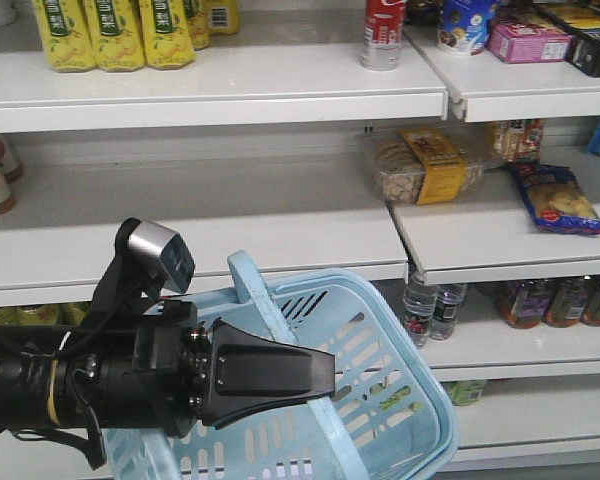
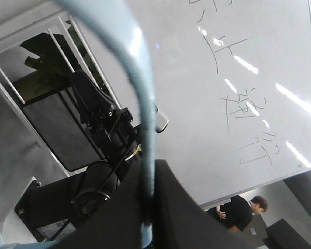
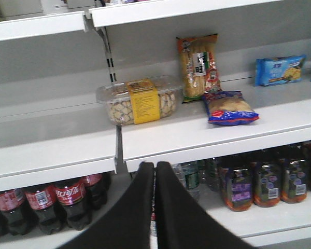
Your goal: Place coke in basket with both arms
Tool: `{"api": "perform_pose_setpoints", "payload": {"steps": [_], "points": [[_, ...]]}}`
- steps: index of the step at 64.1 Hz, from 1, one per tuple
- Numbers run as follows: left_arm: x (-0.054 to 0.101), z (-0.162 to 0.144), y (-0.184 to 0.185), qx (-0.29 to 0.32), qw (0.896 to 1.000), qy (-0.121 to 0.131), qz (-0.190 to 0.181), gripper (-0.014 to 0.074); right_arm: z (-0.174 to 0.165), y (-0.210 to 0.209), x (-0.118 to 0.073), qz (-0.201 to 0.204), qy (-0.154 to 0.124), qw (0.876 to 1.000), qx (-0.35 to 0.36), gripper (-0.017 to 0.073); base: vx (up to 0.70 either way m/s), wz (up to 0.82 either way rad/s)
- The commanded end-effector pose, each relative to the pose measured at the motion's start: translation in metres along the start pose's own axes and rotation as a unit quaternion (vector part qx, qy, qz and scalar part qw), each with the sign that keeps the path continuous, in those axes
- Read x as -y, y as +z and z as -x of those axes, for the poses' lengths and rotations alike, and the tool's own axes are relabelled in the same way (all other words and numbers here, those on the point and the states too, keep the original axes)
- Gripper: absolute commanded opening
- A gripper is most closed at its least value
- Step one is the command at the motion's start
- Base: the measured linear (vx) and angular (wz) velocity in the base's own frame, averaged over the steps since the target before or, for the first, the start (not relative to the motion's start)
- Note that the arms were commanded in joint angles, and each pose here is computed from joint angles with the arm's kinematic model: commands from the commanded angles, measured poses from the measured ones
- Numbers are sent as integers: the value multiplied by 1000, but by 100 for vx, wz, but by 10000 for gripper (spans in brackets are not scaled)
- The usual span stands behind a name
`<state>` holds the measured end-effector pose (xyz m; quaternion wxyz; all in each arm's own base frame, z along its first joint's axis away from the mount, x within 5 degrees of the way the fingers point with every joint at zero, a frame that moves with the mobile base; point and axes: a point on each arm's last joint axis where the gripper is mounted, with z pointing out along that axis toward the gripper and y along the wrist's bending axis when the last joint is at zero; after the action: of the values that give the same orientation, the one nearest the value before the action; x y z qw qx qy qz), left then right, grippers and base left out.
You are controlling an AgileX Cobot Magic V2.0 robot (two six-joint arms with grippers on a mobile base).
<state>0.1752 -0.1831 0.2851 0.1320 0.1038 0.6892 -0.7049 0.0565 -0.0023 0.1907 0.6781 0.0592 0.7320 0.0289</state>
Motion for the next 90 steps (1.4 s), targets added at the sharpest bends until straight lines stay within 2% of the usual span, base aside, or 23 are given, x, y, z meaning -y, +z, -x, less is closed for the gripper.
{"api": "perform_pose_setpoints", "payload": {"steps": [1, 41, 90], "points": [[34, -4, -3, -27, 992, 17, -123, -6, 5, -1, 0, 3, -6, 999, 40, -5, 6, 33], [34, -4, -3, -27, 992, 17, -123, -6, 5, -1, 0, 3, -6, 999, 40, -5, 8, 27], [34, -4, -3, -27, 992, 17, -123, -6, 5, -1, 0, 3, -7, 999, 40, -5, 6, -2]]}}
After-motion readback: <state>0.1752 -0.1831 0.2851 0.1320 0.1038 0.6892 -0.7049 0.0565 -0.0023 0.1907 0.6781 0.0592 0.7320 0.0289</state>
